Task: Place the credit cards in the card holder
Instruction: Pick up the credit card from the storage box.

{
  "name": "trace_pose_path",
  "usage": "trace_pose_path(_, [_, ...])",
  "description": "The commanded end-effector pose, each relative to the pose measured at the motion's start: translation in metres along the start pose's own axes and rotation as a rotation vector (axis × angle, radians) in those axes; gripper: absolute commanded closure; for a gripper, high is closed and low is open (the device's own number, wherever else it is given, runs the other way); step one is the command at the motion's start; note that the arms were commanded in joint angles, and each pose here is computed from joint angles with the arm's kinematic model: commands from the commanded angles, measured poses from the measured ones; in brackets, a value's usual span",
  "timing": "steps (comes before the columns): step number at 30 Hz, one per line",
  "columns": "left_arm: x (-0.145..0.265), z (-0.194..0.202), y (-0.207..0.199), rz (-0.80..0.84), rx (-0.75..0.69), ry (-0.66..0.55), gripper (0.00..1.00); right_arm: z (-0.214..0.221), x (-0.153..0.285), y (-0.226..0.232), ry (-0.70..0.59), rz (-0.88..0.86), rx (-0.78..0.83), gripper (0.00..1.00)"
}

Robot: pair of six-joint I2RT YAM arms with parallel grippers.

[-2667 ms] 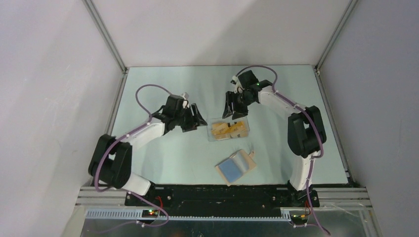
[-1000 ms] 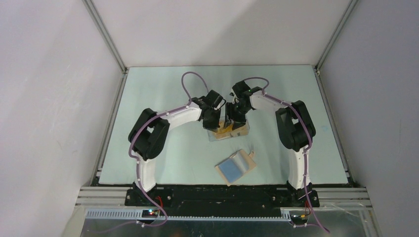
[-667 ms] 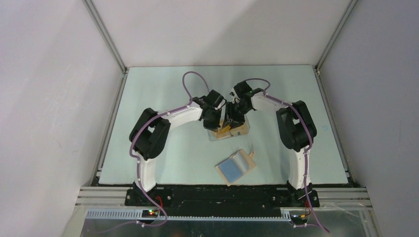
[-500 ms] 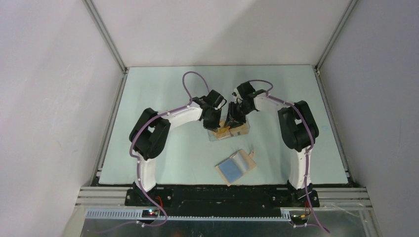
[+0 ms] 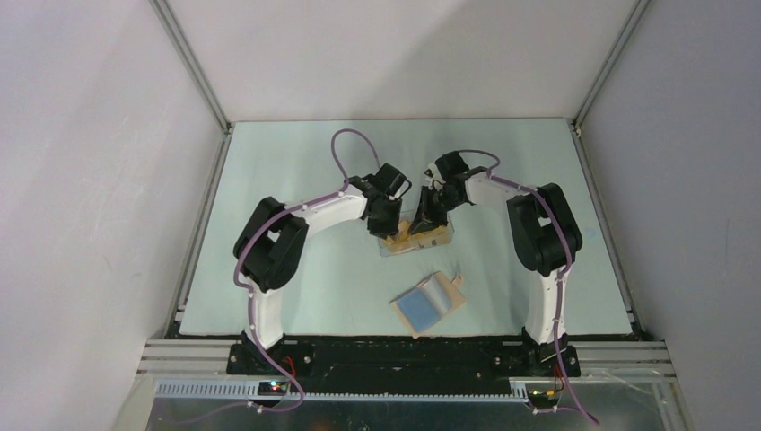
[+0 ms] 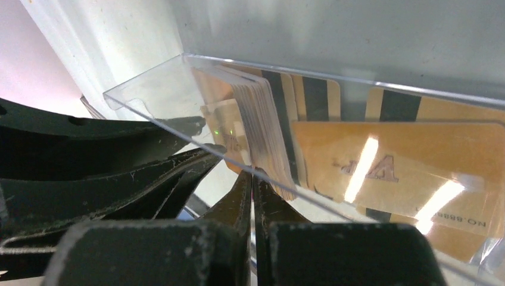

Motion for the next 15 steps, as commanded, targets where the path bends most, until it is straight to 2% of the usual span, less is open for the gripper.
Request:
trace_pose_path(1, [0.052,-0.027,-0.019,0.062,-0.037,-0.181,0.59,0.002,0.021,0.011,-0.044,0.003,0.046,1.0])
trace_pose_path(4, [0.091,-0.037,-0.024,0.102,-0.04,-0.287,0.49,0.002,0.035,0.02,-0.077,-0.012,0.08,1.0])
trace_pose_path(9, [0.15,-0.04,-0.021,0.154,-0.06,-0.444,0.46,0.005,0.064,0.04,-0.131,-0.067,0.178,1.0])
trace_pose_path(12, [0.172,-0.033,-0.017,0.196,-0.103,-0.497,0.43,0.012,0.082,0.052,-0.145,-0.115,0.255,1.0])
trace_pose_path(15, [0.199,-0.021,-0.015,0.312,-0.157,-0.535,0.41,0.023,0.104,0.066,-0.145,-0.185,0.335,1.0])
Point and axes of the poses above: each gripper's point midway between its finger pads, its own x axis back along the fingers, its own y axis along the line the jaws close on, z = x × y, the point moved 9 cm from there along x, back along the fingers, and after that the axes turned 4 degrees about x, right-handed, at the moved point
